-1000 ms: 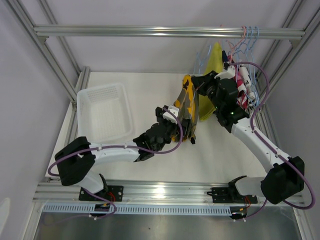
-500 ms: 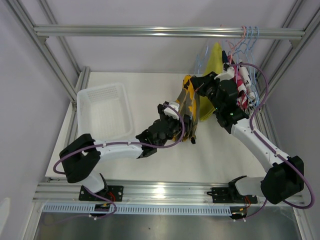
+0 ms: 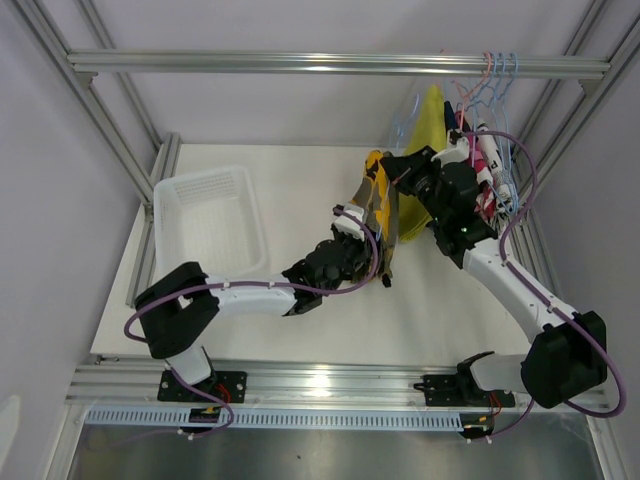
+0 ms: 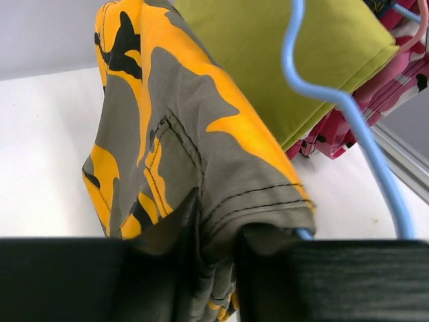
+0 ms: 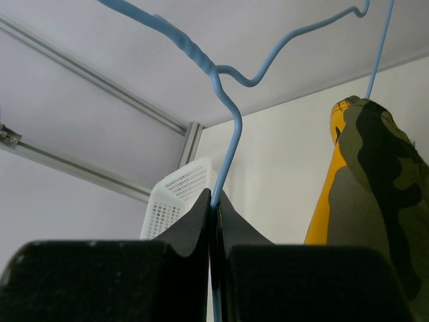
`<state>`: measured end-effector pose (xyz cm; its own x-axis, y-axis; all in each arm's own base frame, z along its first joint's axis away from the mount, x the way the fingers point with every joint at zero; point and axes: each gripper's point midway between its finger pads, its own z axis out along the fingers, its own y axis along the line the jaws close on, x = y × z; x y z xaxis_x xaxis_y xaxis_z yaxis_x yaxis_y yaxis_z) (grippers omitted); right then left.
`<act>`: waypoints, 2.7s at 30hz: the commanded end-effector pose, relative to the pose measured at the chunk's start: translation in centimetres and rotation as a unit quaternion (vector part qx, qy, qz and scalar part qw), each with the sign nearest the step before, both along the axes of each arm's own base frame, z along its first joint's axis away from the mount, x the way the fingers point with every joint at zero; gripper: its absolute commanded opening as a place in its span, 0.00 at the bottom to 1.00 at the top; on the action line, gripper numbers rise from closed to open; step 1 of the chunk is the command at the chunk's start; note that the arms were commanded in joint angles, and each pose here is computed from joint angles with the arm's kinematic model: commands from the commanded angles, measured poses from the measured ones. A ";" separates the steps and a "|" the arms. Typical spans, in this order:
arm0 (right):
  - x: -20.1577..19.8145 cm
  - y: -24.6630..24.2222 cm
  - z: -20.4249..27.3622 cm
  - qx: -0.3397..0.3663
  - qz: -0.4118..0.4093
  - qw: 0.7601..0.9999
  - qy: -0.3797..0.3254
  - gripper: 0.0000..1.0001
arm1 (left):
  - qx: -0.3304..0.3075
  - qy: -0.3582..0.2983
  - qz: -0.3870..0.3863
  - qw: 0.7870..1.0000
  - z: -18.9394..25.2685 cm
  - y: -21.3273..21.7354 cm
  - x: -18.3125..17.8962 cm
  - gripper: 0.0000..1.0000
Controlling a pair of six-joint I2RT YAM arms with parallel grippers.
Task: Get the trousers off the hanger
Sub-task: Remove the trousers from the hanger, then place the trousers in the bin.
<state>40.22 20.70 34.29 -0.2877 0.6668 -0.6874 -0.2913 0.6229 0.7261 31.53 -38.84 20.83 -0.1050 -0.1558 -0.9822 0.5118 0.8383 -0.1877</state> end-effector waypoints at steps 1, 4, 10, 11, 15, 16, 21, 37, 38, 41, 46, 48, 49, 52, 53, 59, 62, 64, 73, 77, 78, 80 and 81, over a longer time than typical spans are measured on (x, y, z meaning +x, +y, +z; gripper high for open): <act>-1.5 0.1 4.6 0.052 0.022 0.997 -0.060 0.00 | -0.057 -0.016 -0.003 0.998 2.5 -1.0 0.4 0.22; -2.0 0.1 4.2 0.059 0.031 0.996 -0.055 0.00 | -0.075 -0.018 -0.010 0.997 2.8 -1.3 0.2 0.09; -3.2 -0.1 3.4 0.050 0.040 0.997 -0.048 0.00 | -0.094 -0.037 -0.006 0.995 4.4 -1.1 0.3 0.01; -3.3 -0.3 3.2 0.048 0.038 0.997 -0.047 0.00 | -0.092 -0.039 -0.003 0.995 4.6 -0.8 0.3 0.01; -4.0 -0.9 0.6 0.028 0.031 0.999 -0.028 0.00 | -0.077 -0.060 0.003 0.995 7.2 0.5 0.0 0.01; -4.1 -1.1 0.0 0.025 0.030 0.999 -0.026 0.00 | -0.080 -0.069 0.003 0.994 8.7 1.1 -0.5 0.01; -4.4 -1.5 -4.2 -0.001 0.026 1.000 -0.005 0.00 | -0.087 -0.098 0.001 0.991 13.6 3.5 -1.9 0.01; -5.6 -0.8 -16.3 -0.044 0.053 0.995 0.075 0.00 | -0.102 -0.180 0.035 0.978 25.5 11.3 -5.8 0.01; -5.7 -0.9 -16.7 -0.049 0.054 0.994 0.078 0.00 | -0.100 -0.185 0.042 0.977 25.6 12.3 -6.1 0.01; -6.1 -0.9 -18.0 -0.060 0.058 0.993 0.086 0.00 | -0.106 -0.204 0.078 0.970 27.0 16.4 -7.1 0.01; -6.6 -1.3 -20.4 -0.073 0.057 0.990 0.104 0.00 | -0.116 -0.221 0.130 0.960 28.3 22.0 -8.7 0.01; -6.9 -1.4 -21.5 -0.076 0.058 0.989 0.112 0.00 | -0.120 -0.227 0.142 0.956 28.7 24.0 -9.5 0.01; -7.0 -1.4 -21.8 -0.077 0.059 0.989 0.114 0.00 | -0.122 -0.225 0.151 0.955 28.8 24.9 -9.7 0.01; -7.3 -1.4 -23.0 -0.082 0.063 0.987 0.124 0.00 | -0.121 -0.227 0.190 0.948 28.6 27.9 -10.3 0.01; -7.3 -1.3 -23.2 -0.083 0.064 0.987 0.124 0.00 | -0.108 -0.215 0.215 0.947 27.0 28.6 -9.9 0.01; -7.5 -1.0 -24.8 -0.087 0.075 0.984 0.138 0.00 | -0.141 -0.196 0.331 0.912 24.7 34.9 -10.3 0.01; -7.8 -0.7 -25.5 -0.092 0.082 0.982 0.146 0.00 | -0.151 -0.184 0.366 0.900 23.7 36.2 -10.0 0.01; -7.9 -0.8 -26.0 -0.099 0.083 0.980 0.152 0.00 | -0.161 -0.183 0.383 0.891 23.0 36.8 -9.9 0.01; -8.0 -0.9 -27.3 -0.113 0.085 0.976 0.166 0.00 | -0.220 -0.136 0.470 0.844 20.0 40.0 -8.7 0.01; -7.9 -0.9 -27.6 -0.118 0.086 0.975 0.168 0.00 | -0.201 -0.118 0.503 0.832 18.9 40.7 -7.8 0.00; -7.9 -0.9 -27.7 -0.118 0.087 0.975 0.169 0.00 | -0.195 -0.116 0.508 0.831 18.7 40.7 -7.6 0.01; -7.9 -0.9 -27.9 -0.118 0.087 0.974 0.172 0.00 | -0.205 -0.111 0.521 0.821 18.6 41.0 -7.3 0.01; -7.9 -0.9 -28.0 -0.118 0.088 0.974 0.173 0.00 | -0.195 -0.105 0.528 0.820 18.0 40.9 -6.9 0.00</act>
